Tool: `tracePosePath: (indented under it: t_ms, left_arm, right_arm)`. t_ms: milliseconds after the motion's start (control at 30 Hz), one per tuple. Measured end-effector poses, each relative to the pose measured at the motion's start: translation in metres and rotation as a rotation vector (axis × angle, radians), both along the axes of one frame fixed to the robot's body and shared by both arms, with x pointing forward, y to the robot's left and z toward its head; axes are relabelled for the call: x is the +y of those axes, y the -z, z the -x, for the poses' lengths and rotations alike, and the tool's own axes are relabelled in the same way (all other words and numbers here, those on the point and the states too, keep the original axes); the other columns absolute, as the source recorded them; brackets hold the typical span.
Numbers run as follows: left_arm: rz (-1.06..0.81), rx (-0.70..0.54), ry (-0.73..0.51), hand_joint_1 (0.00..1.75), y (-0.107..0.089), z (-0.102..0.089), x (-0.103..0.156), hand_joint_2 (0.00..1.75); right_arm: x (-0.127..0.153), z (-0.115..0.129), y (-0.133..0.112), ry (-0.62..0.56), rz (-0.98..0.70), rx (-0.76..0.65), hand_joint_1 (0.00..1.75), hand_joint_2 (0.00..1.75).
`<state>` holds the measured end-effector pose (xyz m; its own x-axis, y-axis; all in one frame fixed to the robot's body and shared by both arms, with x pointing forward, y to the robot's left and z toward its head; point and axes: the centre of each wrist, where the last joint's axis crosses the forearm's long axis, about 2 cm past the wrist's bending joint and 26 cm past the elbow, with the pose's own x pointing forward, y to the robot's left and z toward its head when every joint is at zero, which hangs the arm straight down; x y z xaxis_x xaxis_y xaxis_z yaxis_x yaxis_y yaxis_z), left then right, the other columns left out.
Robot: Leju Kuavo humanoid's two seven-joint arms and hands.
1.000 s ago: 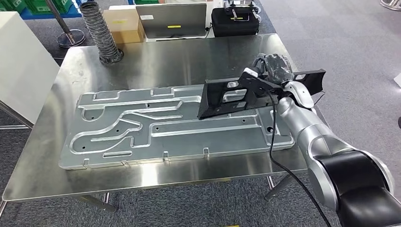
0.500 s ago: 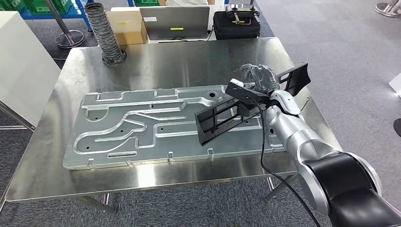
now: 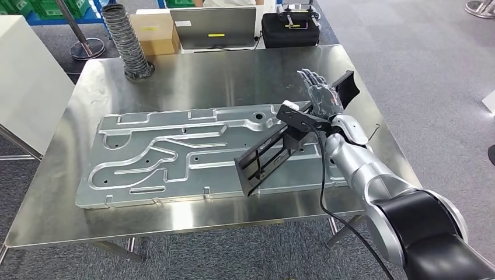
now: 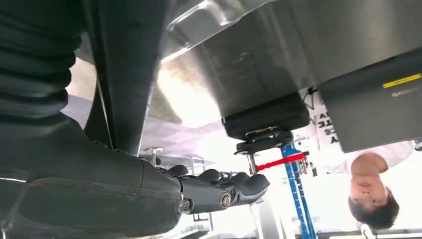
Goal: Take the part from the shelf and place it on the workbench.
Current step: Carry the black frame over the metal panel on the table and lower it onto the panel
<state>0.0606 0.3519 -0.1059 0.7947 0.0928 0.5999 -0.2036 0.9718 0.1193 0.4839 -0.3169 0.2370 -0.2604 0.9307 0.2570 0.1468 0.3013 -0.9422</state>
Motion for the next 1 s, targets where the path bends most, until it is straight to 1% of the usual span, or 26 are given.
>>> tracePosePath:
  t_ms: [133, 233, 367, 500, 633, 767, 867, 1000]
  left_arm:
    - [-0.004, 0.008, 0.003, 0.0, 0.0, 0.0, 0.001, 0.0]
    - [-0.003, 0.017, 0.0, 0.0, 0.0, 0.002, 0.001, 0.0]
    - [-0.001, 0.018, -0.008, 0.0, 0.0, 0.002, 0.001, 0.0]
    - [0.001, 0.024, -0.01, 0.0, 0.001, 0.007, 0.001, 0.0]
    - [0.001, 0.019, -0.017, 0.0, 0.001, 0.007, 0.001, 0.0]
    - [0.002, 0.022, -0.021, 0.0, 0.001, 0.009, 0.001, 0.0]
    - [0.004, 0.021, -0.021, 0.0, 0.001, 0.01, 0.0, 0.0]
    - [0.004, 0.022, -0.022, 0.0, 0.001, 0.01, 0.0, 0.0]
  right_arm:
    - [0.0, -0.001, -0.001, 0.013, 0.018, 0.015, 0.0, 0.0]
    - [-0.002, -0.002, -0.004, 0.053, 0.064, 0.052, 0.0, 0.0]
    - [-0.011, -0.005, -0.013, 0.129, 0.134, 0.089, 0.0, 0.0]
    - [-0.023, -0.007, -0.021, 0.202, 0.212, 0.121, 0.0, 0.0]
    - [-0.032, -0.012, -0.038, 0.252, 0.349, 0.167, 0.0, 0.0]
    - [-0.043, -0.013, -0.046, 0.278, 0.478, 0.206, 0.0, 0.0]
    - [-0.047, -0.016, -0.056, 0.284, 0.535, 0.215, 0.0, 0.0]
    - [-0.051, -0.018, -0.065, 0.281, 0.616, 0.276, 0.0, 0.0]
